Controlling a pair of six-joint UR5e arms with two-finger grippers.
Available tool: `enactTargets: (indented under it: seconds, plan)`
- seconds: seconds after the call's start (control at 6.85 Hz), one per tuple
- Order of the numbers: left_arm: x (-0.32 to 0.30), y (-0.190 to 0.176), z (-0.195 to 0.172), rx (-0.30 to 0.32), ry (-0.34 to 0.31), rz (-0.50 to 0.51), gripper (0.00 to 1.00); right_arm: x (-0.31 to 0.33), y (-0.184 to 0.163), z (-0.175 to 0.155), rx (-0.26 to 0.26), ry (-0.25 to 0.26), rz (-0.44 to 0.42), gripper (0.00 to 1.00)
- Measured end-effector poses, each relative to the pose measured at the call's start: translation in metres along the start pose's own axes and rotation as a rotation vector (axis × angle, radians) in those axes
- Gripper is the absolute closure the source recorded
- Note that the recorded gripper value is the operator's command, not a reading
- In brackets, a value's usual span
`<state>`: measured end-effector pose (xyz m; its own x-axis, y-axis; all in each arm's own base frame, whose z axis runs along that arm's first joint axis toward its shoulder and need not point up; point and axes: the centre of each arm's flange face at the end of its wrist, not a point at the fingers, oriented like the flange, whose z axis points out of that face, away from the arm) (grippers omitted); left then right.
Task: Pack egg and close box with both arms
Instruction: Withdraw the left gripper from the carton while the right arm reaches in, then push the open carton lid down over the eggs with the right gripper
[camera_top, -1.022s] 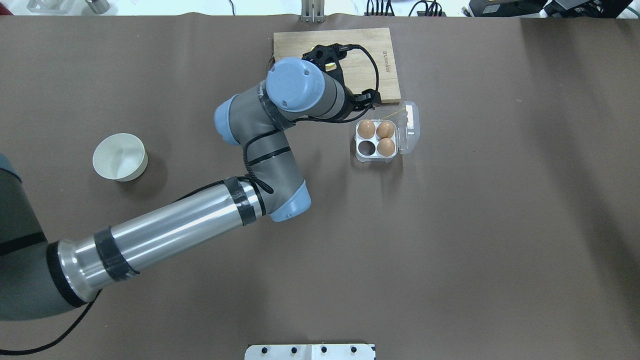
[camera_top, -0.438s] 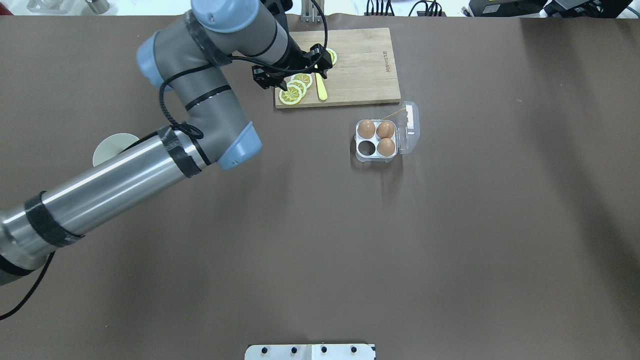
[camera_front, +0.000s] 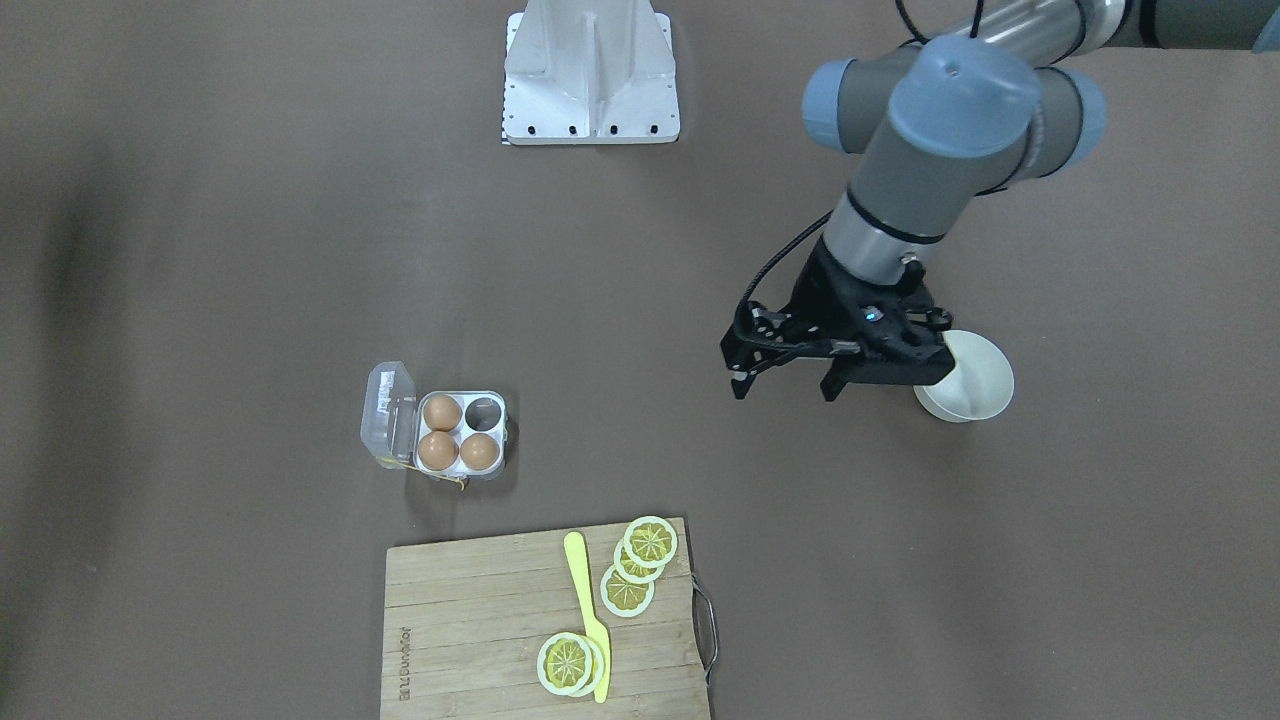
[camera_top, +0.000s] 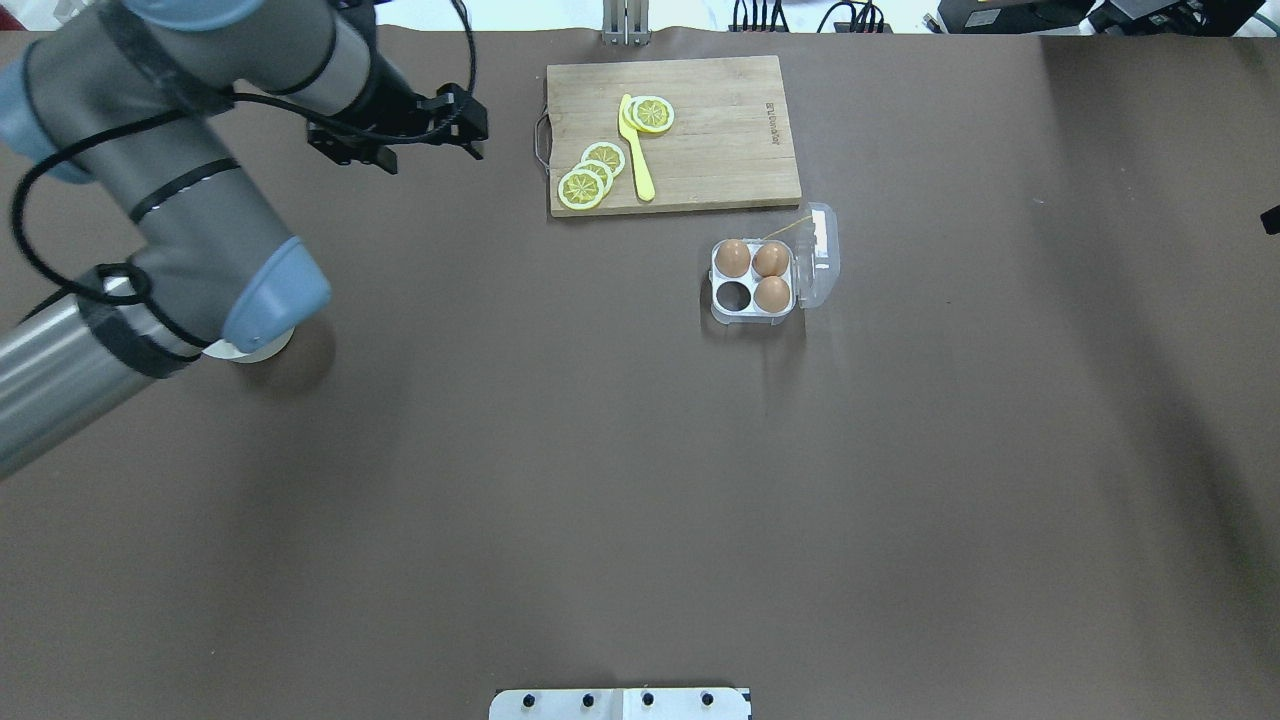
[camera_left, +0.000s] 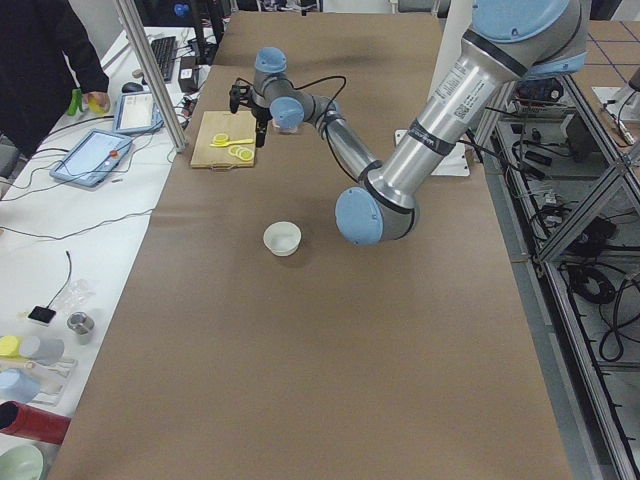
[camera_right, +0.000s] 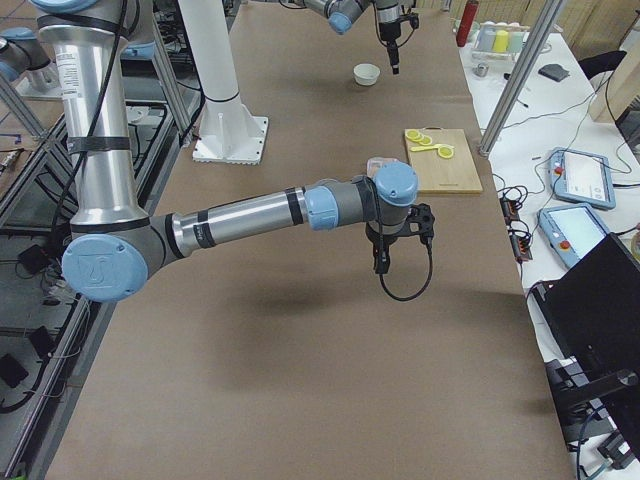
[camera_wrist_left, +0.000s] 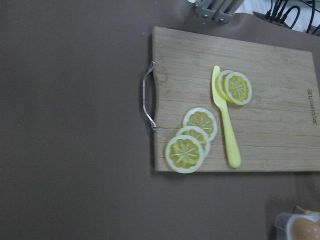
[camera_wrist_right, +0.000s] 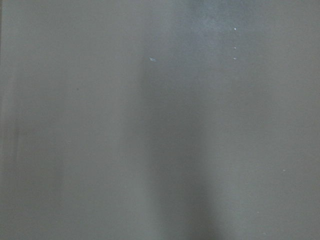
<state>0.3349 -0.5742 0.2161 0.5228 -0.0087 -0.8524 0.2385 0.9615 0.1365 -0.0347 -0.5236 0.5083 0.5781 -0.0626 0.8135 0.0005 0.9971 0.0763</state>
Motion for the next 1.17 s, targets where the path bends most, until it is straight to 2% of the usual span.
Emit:
enactTargets:
  seconds: [0.15,0.29,0.44,0.58,0.88,1.17]
  plan:
    - [-0.035,-0.004,-0.023,-0.017,0.007,0.001,0.03,-0.026,-0.004,0.02,0.012,-0.019,0.007,0.74]
    - [-0.068,-0.012,-0.038,-0.033,0.008,0.009,0.03,-0.058,-0.009,0.045,0.018,-0.047,0.006,0.92]
    - [-0.096,-0.017,-0.045,-0.04,-0.003,0.032,0.03,-0.09,-0.019,0.07,0.017,-0.081,-0.007,1.0]
    - [-0.118,-0.023,-0.053,-0.041,-0.008,0.04,0.03,-0.124,-0.031,0.096,0.009,-0.108,-0.017,1.0]
    - [-0.135,-0.031,-0.066,-0.039,-0.003,0.033,0.03,-0.202,-0.042,0.139,-0.002,-0.124,-0.012,1.0]
    - [-0.14,-0.036,-0.073,-0.031,-0.001,0.027,0.03,-0.26,-0.043,0.158,-0.007,-0.138,0.029,1.0]
